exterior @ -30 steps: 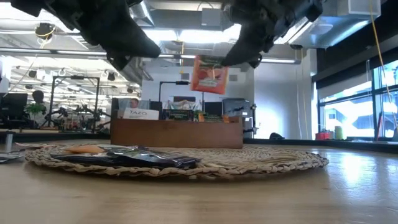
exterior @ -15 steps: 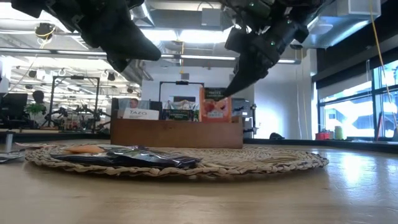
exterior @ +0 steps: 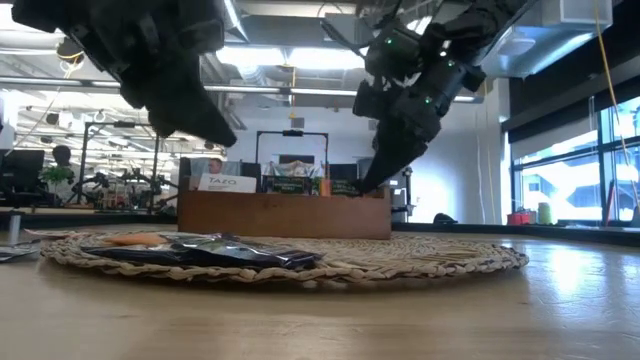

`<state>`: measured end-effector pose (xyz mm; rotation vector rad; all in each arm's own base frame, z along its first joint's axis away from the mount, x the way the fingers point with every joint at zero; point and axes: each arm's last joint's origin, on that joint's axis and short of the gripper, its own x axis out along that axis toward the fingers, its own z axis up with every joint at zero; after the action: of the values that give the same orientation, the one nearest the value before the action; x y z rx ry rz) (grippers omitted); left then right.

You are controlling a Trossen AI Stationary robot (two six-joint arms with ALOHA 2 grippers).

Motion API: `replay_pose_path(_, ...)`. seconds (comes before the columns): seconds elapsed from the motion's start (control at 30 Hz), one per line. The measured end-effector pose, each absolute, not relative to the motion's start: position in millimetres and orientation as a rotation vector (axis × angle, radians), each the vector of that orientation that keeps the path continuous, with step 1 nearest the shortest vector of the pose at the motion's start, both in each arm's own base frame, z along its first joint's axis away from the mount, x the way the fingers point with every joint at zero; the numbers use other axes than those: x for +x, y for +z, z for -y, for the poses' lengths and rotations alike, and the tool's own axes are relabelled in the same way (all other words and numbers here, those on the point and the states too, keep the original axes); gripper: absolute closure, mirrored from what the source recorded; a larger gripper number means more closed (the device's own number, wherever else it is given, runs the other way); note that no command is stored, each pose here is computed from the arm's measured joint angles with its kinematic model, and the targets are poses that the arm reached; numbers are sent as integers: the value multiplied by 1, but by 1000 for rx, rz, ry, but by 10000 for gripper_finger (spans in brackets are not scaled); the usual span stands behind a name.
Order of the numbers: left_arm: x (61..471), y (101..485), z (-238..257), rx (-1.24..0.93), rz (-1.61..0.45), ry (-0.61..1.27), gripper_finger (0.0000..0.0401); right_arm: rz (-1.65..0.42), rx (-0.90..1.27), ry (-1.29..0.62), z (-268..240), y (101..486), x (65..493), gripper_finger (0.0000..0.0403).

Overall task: Pick & Place Tea
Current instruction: Put the orange tea bag into the right slot of the wooden organizer

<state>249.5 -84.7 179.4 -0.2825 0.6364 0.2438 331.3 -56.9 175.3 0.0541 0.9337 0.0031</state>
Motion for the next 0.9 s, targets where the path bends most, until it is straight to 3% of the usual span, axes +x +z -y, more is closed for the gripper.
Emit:
replay_pose_path(0.27, 244, 171, 72, -308, -708, 382, 399, -933, 170, -64, 57, 174, 332, 378)
replay_pose_path(0.6, 243, 171, 71, -299, -716, 395, 399, -914, 335, -148, 57, 176, 332, 362)
replay_pose_path(0.9, 241, 169, 70, -279, -730, 432, 399, -831, 370, -166, 55, 204, 323, 354)
